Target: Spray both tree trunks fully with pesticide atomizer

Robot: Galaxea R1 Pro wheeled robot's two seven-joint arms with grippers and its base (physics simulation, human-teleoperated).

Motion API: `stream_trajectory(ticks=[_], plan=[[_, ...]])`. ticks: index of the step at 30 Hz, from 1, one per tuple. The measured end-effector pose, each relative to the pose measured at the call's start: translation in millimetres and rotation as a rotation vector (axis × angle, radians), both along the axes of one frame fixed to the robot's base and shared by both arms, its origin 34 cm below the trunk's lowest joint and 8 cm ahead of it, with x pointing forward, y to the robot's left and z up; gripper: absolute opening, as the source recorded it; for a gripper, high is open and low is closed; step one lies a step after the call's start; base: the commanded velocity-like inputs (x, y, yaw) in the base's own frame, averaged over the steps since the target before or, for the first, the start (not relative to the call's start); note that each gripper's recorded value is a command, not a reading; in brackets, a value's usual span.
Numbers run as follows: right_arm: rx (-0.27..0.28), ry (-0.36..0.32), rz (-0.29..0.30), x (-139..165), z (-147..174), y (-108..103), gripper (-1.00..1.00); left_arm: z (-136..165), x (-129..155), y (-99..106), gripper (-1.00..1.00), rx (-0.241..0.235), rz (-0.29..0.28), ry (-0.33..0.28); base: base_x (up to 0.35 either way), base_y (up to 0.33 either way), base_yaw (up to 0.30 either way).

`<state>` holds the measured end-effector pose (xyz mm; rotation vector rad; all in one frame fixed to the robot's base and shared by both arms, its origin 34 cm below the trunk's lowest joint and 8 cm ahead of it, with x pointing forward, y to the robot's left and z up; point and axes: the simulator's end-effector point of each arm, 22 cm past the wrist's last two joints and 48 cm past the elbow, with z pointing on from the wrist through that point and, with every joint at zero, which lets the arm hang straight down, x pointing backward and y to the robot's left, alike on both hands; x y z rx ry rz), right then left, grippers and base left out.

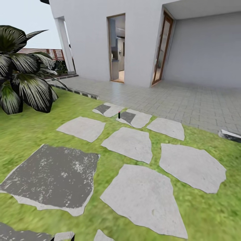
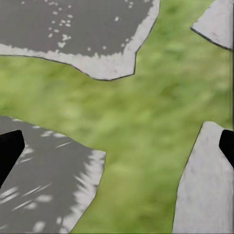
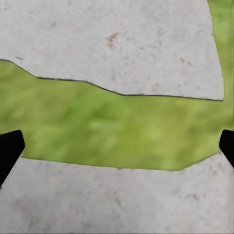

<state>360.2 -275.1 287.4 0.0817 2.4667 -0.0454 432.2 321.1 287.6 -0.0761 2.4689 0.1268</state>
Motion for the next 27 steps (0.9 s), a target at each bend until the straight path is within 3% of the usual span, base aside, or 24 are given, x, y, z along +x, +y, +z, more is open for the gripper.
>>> stream_trajectory(ticks=[27], plan=[[-0.002,-0.001,-0.001,0.2,0.2,-0.4,1.00,0.1,0.2,0.0,1.00,0.000,0.000,0.000,0.337,-0.097,0.000]])
